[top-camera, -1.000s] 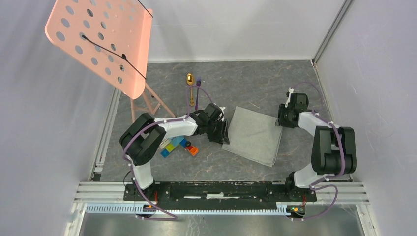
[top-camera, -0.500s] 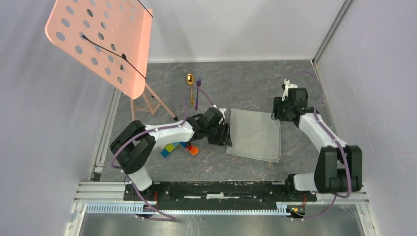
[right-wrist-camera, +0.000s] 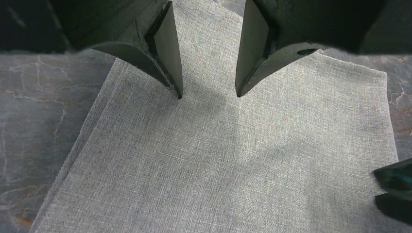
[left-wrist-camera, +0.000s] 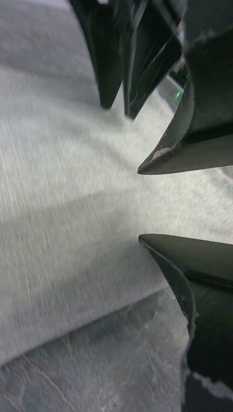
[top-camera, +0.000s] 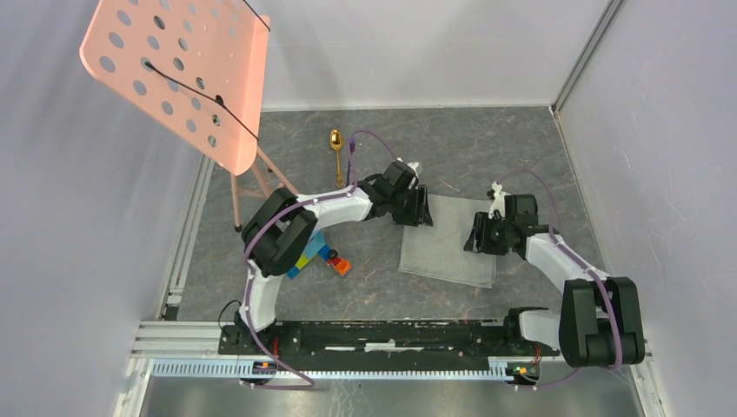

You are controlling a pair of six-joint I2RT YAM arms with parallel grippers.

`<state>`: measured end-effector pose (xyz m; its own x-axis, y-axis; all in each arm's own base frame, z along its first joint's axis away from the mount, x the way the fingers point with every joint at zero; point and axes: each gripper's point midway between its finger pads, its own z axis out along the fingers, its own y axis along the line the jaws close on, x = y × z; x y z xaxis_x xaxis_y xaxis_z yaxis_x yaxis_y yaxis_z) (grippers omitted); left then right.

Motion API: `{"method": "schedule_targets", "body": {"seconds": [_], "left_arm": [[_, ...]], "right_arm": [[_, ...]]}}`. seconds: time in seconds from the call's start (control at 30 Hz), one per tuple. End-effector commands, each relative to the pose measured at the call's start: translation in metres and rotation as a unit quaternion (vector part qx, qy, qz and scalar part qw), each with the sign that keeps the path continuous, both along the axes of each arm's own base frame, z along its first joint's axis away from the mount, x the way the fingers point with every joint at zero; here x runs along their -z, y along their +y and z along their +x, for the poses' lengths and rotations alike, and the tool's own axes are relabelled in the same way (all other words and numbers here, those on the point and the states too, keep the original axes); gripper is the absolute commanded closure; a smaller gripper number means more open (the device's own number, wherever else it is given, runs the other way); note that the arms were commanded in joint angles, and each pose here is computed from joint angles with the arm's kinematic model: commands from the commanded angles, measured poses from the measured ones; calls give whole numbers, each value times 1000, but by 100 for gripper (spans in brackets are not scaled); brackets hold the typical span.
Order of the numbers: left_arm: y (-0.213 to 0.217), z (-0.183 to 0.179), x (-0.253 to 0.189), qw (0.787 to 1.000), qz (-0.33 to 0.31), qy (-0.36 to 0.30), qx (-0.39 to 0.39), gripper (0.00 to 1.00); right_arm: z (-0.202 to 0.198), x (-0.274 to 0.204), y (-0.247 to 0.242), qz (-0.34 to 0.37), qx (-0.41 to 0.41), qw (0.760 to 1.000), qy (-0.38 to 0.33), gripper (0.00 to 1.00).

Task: Fold the napkin into a case and place the utensils inside
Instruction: Smooth out the square-folded napkin at the center of the board, then pick up the top corner of the square-folded napkin from the center of the board.

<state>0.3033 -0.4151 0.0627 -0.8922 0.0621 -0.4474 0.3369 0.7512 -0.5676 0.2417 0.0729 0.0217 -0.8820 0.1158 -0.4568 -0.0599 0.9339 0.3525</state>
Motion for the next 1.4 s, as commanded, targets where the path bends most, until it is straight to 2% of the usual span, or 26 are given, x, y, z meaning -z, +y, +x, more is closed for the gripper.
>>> {"method": "schedule_targets", "body": {"seconds": [0.0,0.17,0.3,0.5,0.6,0.67,0.7,0.73,0.9,1.07,1.37], "left_arm": [[13,18,25,999,34,3,-20,45],[29,12,49,998,59,12,-22,45],[31,7,47,998,57,14,-16,45],[6,-9,-11,999,-18,10,32,36],[-5,-26,-46,997,-51,0,59,33],[-3,-36,-61,996,-59,-7,68,32],[1,-41,-66,996,-62,-11,68,31],[5,-45,-70,996,-62,-15,68,31],[27,-63,-71,996,-55,-15,63,30],[41,-75,-64,997,-47,-12,63,28],[52,-86,-48,997,-45,1,56,28]], "right_arm": [[-15,12,-14,-31,34,999,18,49],[-21,17,-38,-91,76,992,30,48],[-23,15,-40,-94,80,992,28,48],[-14,-27,-29,-72,65,995,-19,46],[-26,-36,-24,-46,95,994,-1,37],[-47,-30,-34,-66,131,988,55,42],[-57,-29,-40,-85,137,984,80,54],[-65,-29,-46,-103,150,978,99,62],[-78,-14,-33,-62,157,980,104,62],[-80,-7,-33,-62,156,979,113,63],[-80,-7,-33,-61,155,980,110,73]]}}
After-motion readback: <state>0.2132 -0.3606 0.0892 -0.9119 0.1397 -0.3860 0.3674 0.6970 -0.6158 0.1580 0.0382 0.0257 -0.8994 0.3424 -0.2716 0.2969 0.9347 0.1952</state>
